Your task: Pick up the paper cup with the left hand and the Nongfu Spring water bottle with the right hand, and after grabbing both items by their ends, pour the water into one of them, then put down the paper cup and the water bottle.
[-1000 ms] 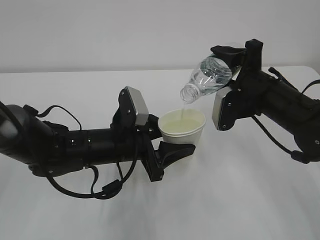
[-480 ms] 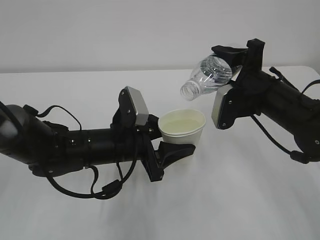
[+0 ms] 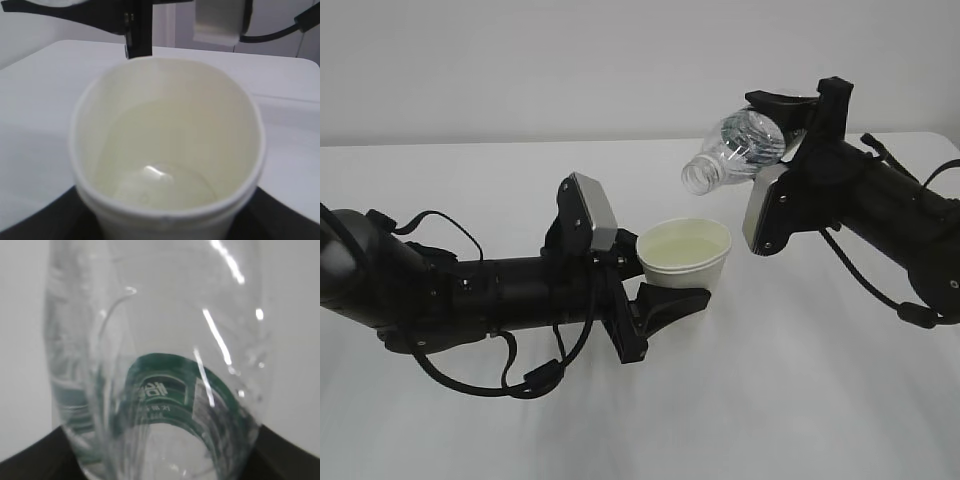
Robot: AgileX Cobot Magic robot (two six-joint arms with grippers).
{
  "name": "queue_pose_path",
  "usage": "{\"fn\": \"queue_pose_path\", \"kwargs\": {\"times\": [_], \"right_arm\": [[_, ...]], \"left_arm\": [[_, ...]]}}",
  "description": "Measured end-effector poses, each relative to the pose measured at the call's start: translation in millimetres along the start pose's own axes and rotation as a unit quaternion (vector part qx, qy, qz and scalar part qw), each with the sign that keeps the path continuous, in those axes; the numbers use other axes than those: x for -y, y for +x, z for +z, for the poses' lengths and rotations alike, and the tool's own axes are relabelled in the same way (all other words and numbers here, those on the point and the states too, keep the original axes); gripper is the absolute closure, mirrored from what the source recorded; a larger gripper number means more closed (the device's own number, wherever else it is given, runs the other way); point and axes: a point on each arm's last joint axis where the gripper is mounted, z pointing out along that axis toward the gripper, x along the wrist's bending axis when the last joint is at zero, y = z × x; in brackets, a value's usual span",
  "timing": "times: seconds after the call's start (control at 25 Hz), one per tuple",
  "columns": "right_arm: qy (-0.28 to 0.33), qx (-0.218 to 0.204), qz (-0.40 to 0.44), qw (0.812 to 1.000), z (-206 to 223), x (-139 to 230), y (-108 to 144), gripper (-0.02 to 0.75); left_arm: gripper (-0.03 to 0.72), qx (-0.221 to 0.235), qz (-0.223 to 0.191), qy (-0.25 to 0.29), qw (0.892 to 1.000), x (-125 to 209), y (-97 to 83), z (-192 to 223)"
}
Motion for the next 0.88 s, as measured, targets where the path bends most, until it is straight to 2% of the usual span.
{"fn": "queue_pose_path", "kwargs": {"times": [0.88], "right_arm": [[0.054, 0.017, 0.111, 0.992, 2.0, 1.1, -1.6, 0.253]], "left_arm": [[0.259, 0.0, 0.0, 0.0, 1.0, 0.0, 0.0, 0.0]]}}
